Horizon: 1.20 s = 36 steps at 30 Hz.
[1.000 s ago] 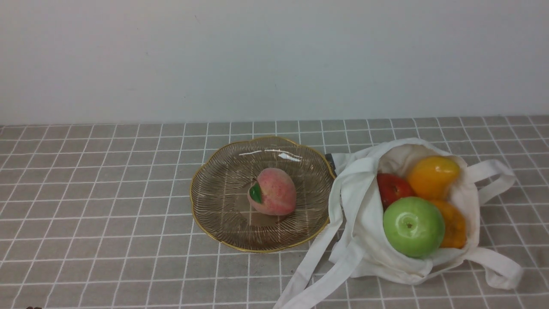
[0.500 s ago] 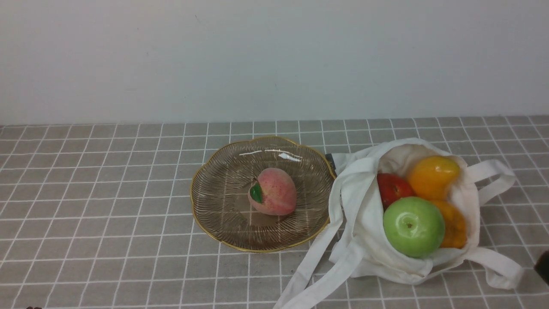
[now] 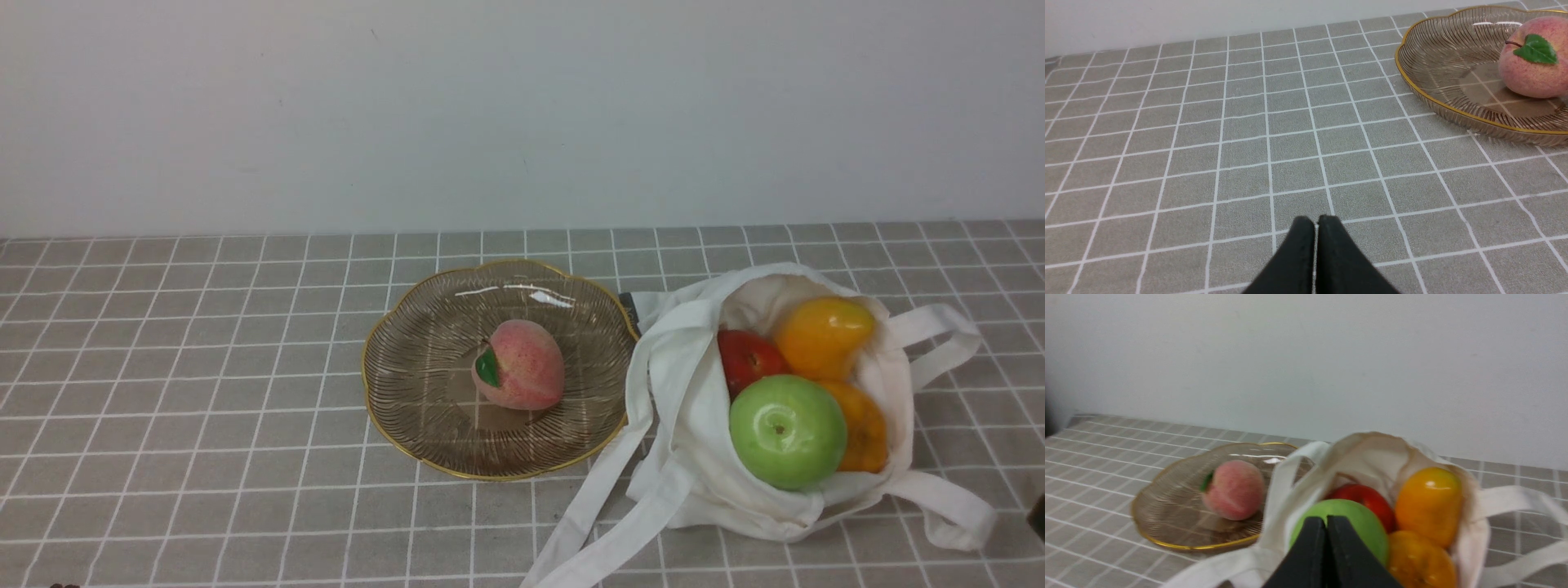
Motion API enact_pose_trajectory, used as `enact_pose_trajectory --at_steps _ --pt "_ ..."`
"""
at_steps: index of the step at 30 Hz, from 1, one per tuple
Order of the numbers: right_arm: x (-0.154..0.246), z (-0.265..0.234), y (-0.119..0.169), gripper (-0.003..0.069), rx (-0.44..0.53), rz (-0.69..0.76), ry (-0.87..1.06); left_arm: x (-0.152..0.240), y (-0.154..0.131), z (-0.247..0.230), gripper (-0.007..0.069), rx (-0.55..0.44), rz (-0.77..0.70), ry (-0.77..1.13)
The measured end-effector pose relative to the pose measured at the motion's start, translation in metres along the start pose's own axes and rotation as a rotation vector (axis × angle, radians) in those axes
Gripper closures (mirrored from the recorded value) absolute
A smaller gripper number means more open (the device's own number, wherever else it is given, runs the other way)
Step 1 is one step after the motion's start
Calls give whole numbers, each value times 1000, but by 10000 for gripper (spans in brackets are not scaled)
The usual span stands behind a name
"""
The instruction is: Take the fruit out of the bag on the grey coffee tablecloth and place them on the plate.
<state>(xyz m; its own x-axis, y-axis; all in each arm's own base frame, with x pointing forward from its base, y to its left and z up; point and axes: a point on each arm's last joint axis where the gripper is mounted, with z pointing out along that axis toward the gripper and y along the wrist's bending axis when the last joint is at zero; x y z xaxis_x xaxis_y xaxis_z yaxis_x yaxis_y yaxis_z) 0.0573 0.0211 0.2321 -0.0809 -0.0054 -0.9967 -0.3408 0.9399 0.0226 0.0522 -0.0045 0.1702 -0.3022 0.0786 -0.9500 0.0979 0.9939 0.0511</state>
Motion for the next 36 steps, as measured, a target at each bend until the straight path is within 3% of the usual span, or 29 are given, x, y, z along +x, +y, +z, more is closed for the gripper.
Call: enact_pose_trajectory --at_steps 5,11,36 --pt "23 -4 -10 673 159 -7 -3 0 0 0 633 0 0 0" --pt "45 -4 -17 673 280 16 42 0 0 0 633 0 0 0" --pt "51 -4 -17 673 294 41 108 0 0 0 633 0 0 0"
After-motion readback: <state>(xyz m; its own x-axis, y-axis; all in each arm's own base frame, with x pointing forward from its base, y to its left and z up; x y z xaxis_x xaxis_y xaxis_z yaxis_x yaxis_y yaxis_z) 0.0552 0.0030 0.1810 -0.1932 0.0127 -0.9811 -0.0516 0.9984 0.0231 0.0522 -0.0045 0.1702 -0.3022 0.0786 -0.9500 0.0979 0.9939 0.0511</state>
